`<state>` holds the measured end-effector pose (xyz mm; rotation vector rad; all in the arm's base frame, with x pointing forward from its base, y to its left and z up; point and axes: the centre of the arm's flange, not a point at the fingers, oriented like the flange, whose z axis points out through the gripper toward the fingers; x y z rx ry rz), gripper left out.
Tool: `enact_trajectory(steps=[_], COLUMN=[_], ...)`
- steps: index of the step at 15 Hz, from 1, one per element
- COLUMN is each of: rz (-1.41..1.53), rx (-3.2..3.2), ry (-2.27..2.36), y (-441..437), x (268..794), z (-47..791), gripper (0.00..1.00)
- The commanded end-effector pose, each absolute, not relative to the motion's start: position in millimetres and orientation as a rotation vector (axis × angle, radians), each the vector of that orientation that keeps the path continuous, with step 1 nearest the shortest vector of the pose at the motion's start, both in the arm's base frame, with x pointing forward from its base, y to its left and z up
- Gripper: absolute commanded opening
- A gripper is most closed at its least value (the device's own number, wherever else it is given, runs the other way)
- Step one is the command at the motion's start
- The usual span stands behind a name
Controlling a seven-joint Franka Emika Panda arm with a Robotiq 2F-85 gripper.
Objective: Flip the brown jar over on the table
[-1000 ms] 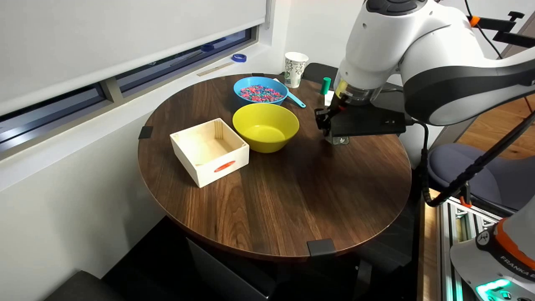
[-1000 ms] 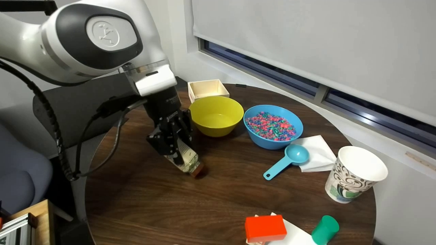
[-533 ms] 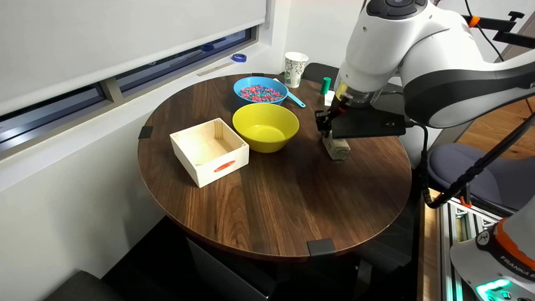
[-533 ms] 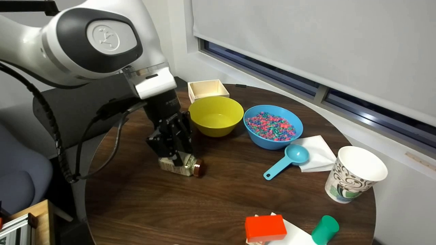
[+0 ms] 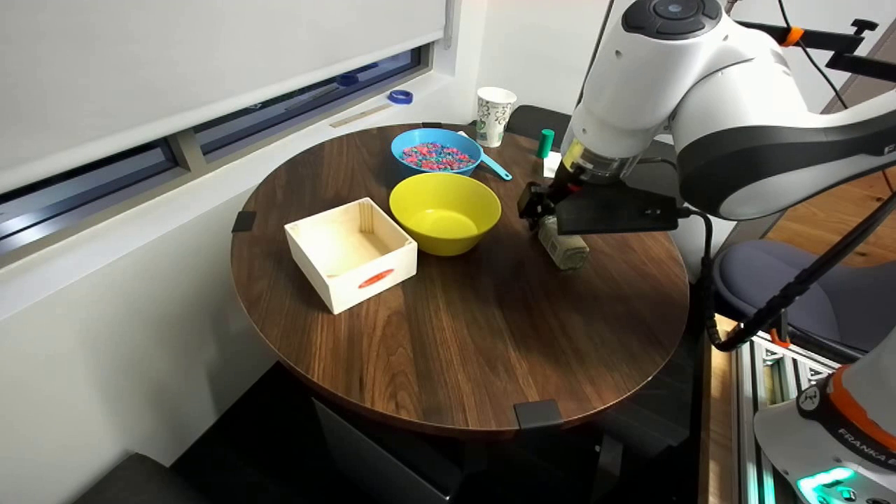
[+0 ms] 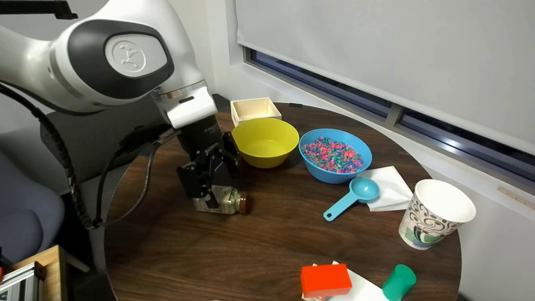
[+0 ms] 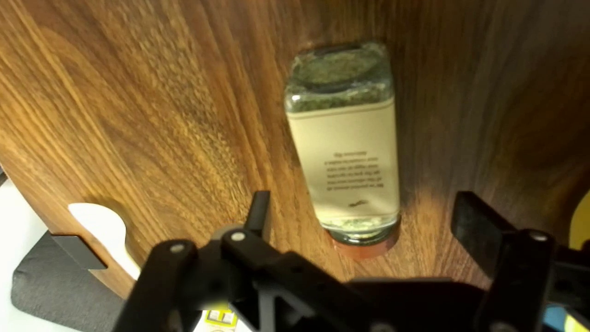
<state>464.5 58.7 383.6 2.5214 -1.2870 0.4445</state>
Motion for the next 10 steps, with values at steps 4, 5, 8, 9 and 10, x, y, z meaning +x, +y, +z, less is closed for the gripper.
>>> enact_trajectory(steps=[4, 5, 8, 9, 10], rz=[0.417, 0.435, 0.461, 0.464, 0.464], rx=[2.712, 2.753, 2.712, 2.716, 2.718], ry=[-1.24, -1.241, -1.247, -1.248, -1.247], y=[16.1, 8.8, 11.9, 9.8, 10.1], x=[455.4, 455.3, 466.8, 466.1, 465.6], z=[419.2, 423.4, 424.1, 425.4, 425.5], gripper=[1.0, 1.0, 1.0, 1.0, 1.0])
